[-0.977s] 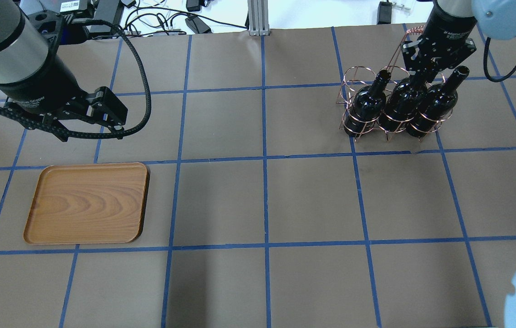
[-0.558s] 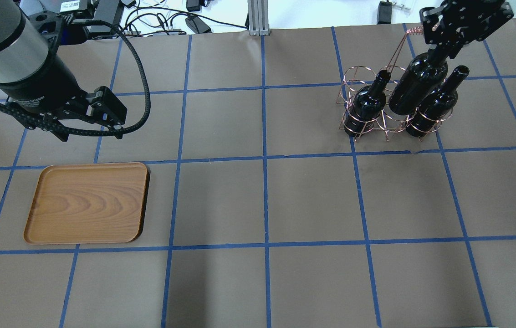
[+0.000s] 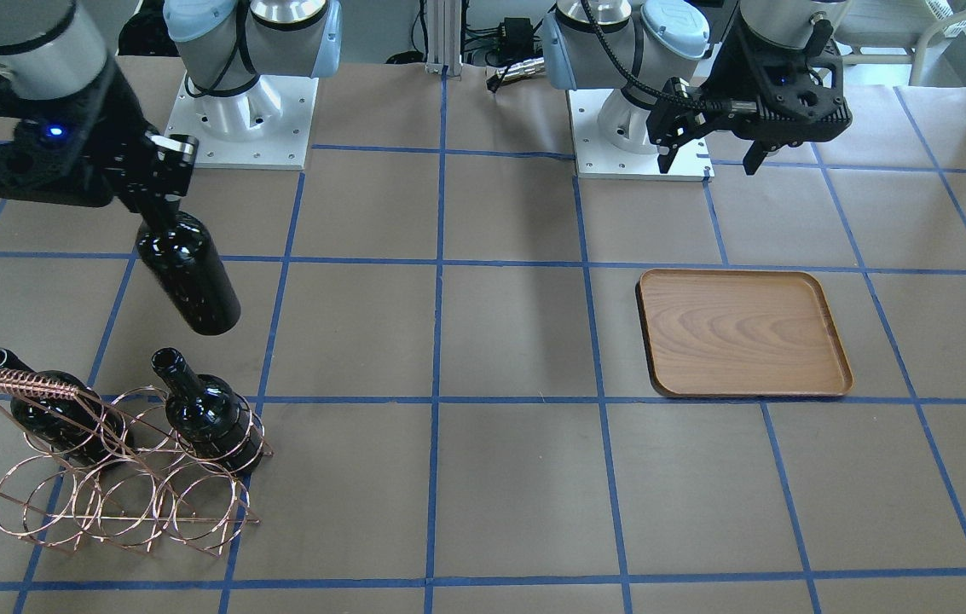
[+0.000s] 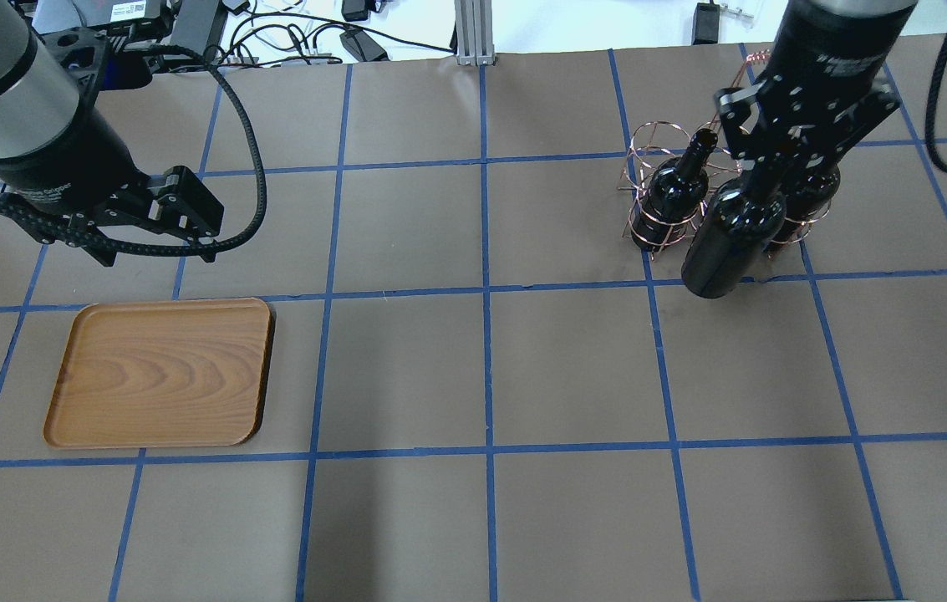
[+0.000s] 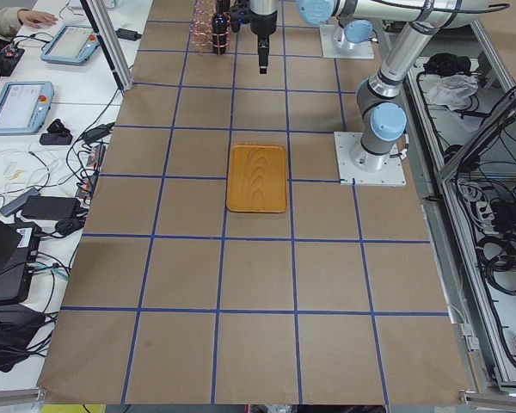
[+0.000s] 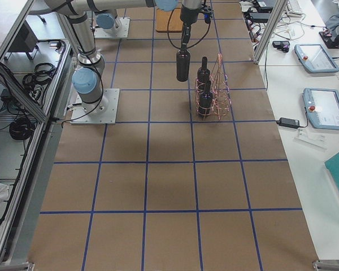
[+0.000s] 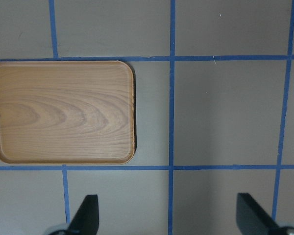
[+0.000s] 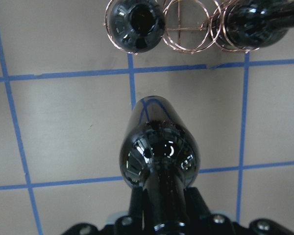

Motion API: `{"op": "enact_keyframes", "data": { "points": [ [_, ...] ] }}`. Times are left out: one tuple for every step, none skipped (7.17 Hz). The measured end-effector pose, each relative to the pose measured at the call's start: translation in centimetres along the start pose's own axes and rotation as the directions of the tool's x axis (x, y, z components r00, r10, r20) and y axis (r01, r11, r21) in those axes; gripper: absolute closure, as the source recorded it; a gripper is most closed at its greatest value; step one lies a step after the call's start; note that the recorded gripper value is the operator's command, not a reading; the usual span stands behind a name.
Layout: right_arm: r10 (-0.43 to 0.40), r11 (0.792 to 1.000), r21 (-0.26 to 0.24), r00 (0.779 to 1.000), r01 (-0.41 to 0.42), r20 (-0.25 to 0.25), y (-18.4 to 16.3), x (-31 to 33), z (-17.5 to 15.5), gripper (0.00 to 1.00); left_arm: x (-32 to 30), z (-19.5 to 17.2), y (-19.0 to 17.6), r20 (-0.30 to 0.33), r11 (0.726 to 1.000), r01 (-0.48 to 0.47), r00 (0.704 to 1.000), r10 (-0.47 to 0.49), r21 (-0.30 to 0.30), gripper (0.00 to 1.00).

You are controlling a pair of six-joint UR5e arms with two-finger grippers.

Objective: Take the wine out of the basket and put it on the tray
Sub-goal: 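Carry the bottle toward the tray and stand it upright beside it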

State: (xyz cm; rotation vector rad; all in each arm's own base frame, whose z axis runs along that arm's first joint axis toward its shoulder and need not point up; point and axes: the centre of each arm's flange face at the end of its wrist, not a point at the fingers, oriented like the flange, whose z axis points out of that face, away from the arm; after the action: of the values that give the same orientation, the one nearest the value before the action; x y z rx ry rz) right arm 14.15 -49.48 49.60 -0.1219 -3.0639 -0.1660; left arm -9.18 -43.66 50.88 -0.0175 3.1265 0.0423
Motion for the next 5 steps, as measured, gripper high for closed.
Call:
{"op": "enact_keyframes", "data": {
  "points": [
    [0.059, 0.998, 0.024, 0.998, -0.059, -0.002, 1.4, -4.8, 1.9, 0.72, -0.7, -0.1, 0.0, 0.001, 1.000, 0.009, 1.000, -0.009, -0.003, 0.00],
    [0.110, 0.993, 0.052, 0.994, -0.110, 0.002, 2.7, -10.5, 3.7, 0.72, -1.2, -0.3, 0.0, 0.001, 1.000, 0.018, 1.000, -0.018, -0.006, 0.00],
    [0.165, 0.983, 0.074, 0.986, -0.166, 0.015, 4.0, -16.5, 5.4, 0.72, -1.9, -0.7, 0.0, 0.001, 0.999, 0.033, 0.999, -0.033, -0.002, 0.00],
    [0.231, 0.968, 0.087, 0.972, -0.234, 0.045, 4.7, -22.2, 6.4, 0.72, -2.9, -0.9, -0.1, 0.000, 0.998, 0.056, 0.998, -0.056, 0.002, 0.00],
    [0.291, 0.951, 0.086, 0.954, -0.297, 0.080, 4.8, -27.4, 6.8, 0.72, -3.9, -1.2, 0.0, -0.001, 0.997, 0.078, 0.997, -0.078, 0.006, 0.00]
  ]
}}
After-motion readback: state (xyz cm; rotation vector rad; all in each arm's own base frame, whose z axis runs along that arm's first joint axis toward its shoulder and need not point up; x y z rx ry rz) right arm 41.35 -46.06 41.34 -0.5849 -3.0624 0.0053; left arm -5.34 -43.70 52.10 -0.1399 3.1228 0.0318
